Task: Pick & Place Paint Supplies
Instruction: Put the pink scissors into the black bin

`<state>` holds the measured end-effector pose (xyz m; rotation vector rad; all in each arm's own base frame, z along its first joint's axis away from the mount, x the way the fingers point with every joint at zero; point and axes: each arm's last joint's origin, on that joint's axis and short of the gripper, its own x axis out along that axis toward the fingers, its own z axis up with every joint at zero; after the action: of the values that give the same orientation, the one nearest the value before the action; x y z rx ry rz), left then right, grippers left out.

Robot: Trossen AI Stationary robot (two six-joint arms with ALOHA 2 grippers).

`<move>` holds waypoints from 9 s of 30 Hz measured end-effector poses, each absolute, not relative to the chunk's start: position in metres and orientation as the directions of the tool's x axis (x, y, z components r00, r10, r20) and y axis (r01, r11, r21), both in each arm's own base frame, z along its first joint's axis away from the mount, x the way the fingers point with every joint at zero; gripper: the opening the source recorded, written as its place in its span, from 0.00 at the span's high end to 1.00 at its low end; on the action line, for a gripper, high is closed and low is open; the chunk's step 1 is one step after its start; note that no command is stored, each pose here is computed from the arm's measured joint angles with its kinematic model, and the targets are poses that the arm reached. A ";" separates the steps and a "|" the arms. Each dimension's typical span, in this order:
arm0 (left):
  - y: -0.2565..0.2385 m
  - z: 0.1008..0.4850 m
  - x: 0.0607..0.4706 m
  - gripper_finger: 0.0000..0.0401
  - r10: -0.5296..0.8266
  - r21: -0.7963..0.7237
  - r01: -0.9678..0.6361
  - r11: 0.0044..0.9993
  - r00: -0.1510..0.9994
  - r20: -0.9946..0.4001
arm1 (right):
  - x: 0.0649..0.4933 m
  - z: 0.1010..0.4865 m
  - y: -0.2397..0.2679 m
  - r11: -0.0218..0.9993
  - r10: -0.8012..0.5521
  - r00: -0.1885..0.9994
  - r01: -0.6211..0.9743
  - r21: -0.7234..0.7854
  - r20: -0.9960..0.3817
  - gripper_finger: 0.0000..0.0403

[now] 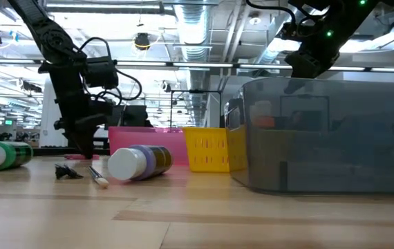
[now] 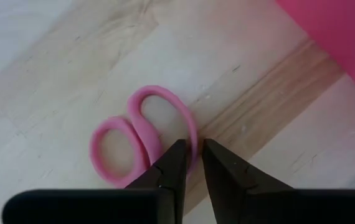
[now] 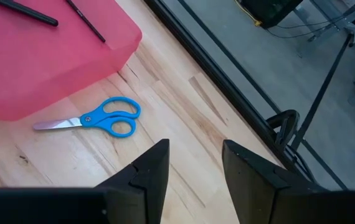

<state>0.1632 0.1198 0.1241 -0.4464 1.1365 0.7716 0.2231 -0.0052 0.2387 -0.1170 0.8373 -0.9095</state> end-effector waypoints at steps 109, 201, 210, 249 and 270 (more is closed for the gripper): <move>0.006 0.219 0.196 1.00 -0.272 -0.222 0.196 0.955 0.878 -0.394 | 0.409 0.269 0.014 0.667 -0.014 0.888 -0.333 -0.666 -0.459 0.64; 0.003 0.243 0.186 0.77 -0.215 -0.067 0.205 0.976 0.946 -0.244 | 0.425 0.255 0.018 0.755 0.031 0.818 -0.396 -0.523 -0.574 0.97; 0.007 0.247 0.174 0.76 -0.065 -0.003 0.066 0.998 0.964 -0.259 | 0.421 0.249 0.016 0.888 0.025 0.771 -0.310 -0.341 -0.637 0.97; 0.036 0.284 0.172 0.76 0.355 0.304 -0.372 0.877 0.928 0.112 | 0.211 0.273 0.041 0.905 -0.105 0.949 0.215 0.368 -0.298 0.97; 0.042 0.281 0.170 0.76 0.388 0.284 -0.396 0.873 0.918 0.085 | 0.174 0.195 0.140 0.705 0.016 0.870 0.340 0.622 -0.493 0.97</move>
<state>0.1704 0.0421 0.2810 0.3025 -0.0257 0.4094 0.1742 0.1400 0.1946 0.7741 0.4947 -0.1883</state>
